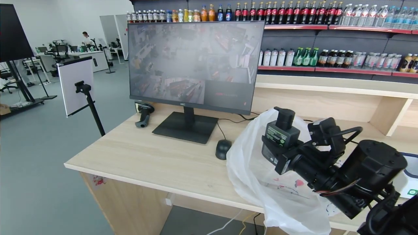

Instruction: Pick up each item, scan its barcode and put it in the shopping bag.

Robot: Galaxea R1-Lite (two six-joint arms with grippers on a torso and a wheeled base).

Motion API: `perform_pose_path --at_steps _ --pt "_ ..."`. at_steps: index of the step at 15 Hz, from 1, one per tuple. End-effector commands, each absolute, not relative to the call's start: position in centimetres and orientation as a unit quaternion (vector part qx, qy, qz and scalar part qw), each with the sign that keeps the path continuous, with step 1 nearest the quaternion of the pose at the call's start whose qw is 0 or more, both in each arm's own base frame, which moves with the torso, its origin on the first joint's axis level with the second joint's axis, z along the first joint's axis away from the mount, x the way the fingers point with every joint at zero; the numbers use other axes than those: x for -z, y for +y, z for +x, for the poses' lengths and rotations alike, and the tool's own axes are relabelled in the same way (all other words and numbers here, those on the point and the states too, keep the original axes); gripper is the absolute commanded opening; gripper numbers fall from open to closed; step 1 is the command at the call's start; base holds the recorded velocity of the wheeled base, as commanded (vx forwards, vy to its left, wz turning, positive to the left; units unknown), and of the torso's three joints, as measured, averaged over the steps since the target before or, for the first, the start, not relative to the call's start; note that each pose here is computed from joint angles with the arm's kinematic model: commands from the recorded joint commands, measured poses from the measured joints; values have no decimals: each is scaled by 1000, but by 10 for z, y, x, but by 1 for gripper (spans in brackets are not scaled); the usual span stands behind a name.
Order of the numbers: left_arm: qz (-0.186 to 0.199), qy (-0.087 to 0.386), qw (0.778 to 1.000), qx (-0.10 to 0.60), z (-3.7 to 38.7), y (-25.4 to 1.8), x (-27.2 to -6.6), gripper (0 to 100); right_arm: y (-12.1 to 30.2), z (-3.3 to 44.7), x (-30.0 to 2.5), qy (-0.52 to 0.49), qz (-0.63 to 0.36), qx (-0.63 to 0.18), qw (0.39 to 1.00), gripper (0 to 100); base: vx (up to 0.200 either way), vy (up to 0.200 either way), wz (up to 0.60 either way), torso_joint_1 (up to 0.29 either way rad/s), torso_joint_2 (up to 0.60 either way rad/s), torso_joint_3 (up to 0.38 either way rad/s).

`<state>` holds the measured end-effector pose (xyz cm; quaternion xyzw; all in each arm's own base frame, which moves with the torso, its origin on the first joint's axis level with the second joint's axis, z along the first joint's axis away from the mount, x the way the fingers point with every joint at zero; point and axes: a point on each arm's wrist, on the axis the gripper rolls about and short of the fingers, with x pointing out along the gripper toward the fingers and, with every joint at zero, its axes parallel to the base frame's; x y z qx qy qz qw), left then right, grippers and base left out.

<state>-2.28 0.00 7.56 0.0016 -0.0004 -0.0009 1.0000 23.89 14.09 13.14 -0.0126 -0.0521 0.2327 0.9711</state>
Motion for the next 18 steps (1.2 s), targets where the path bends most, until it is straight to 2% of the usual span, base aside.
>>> perform_pose_path --at_steps 1,6,18 --pt "2 -1 1000 1 -23 0 -76 100 153 248 -110 -21 -22 -243 969 0 0 0 0 0 0 0" --pt "10 -2 1000 1 -23 0 -76 100 139 266 -102 -12 -25 -208 978 0 0 0 0 0 0 0" --pt "8 -1 1000 2 -23 0 -76 100 157 275 -72 28 -35 -228 973 0 0 0 0 0 0 0"
